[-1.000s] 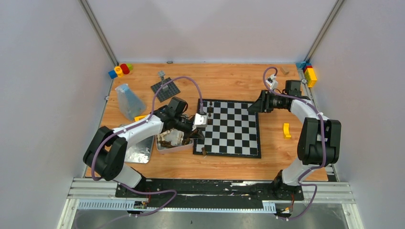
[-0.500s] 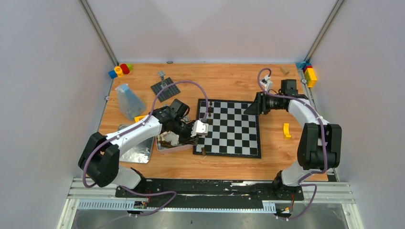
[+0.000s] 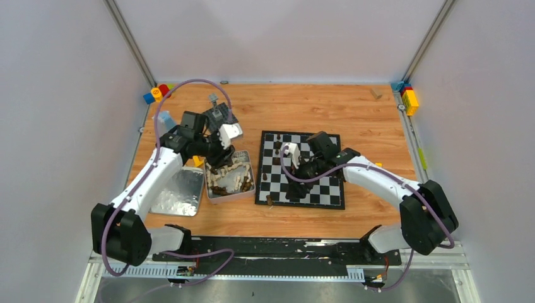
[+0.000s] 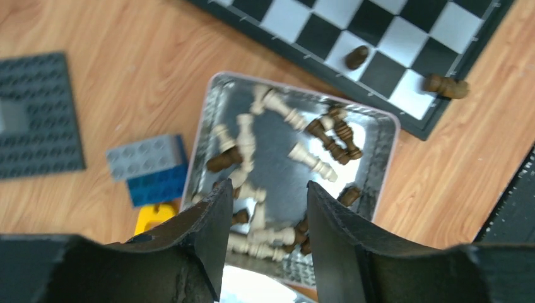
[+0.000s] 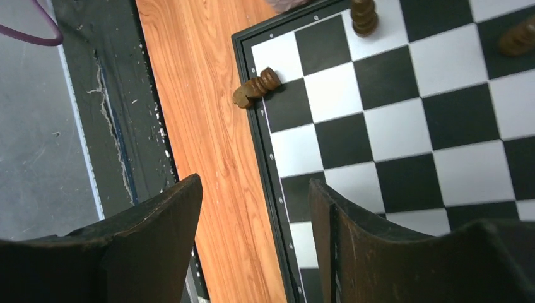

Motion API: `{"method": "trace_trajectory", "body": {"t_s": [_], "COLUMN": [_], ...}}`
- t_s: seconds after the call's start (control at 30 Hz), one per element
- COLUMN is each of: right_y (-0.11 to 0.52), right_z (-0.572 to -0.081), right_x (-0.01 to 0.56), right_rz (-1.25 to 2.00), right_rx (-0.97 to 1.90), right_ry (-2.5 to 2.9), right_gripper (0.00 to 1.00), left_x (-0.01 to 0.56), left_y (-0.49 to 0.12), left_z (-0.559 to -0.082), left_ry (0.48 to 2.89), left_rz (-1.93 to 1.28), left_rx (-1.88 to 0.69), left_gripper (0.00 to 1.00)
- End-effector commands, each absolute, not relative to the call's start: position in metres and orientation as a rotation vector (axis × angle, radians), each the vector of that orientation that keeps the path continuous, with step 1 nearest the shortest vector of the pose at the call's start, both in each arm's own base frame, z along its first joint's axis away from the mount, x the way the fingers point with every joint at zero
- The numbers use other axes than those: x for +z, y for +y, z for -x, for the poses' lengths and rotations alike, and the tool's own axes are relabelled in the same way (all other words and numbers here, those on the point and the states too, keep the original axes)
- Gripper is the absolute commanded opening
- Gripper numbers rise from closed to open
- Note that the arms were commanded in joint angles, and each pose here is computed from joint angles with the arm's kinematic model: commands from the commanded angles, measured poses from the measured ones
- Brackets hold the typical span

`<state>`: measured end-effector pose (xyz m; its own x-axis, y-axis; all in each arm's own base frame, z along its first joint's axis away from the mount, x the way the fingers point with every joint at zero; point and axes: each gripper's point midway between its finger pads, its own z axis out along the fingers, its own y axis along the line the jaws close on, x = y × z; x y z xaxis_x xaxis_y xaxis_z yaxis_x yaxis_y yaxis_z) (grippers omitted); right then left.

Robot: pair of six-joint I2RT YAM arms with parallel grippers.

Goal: Set up the chess pieces on the board
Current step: Place the chess piece on the chessboard, then adjust the chess piece on the chessboard.

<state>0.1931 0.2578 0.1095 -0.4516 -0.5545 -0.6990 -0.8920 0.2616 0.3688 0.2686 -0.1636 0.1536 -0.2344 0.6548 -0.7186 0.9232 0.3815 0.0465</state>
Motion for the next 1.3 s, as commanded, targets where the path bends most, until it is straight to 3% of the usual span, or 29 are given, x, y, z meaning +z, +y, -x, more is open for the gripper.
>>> {"method": "trace_trajectory", "body": {"t_s": [0.0, 0.17, 0.7, 1.27], "right_y": [0.287, 0.312, 0.343, 0.319], "right_z": [-0.200, -0.193, -0.193, -0.209], "right_x": [0.105, 0.088, 0.066, 0.056], "right_rz": [1.330, 1.342, 1.349, 1.391], "right_rx": [0.923, 0.804, 0.669, 0.419], "right_ry": [2.080, 2.146, 2.246, 2.235], "right_gripper": [0.64, 0.65, 0.59, 0.32], "left_x": [0.183, 0.192, 0.187, 0.184], "left_y": [-0.141, -0.121, -0.115, -0.116], "left_z": [-0.285, -0.299, -0.300, -0.294], "left_ry": [1.996, 2.028, 2.045, 2.047], "left_rz": [-1.154, -1.034, -0.996, -1.023], "left_rx": [-0.474, -0.378, -0.351, -0.364], "left_gripper": [0.58, 0.70, 0.74, 0.78]}}
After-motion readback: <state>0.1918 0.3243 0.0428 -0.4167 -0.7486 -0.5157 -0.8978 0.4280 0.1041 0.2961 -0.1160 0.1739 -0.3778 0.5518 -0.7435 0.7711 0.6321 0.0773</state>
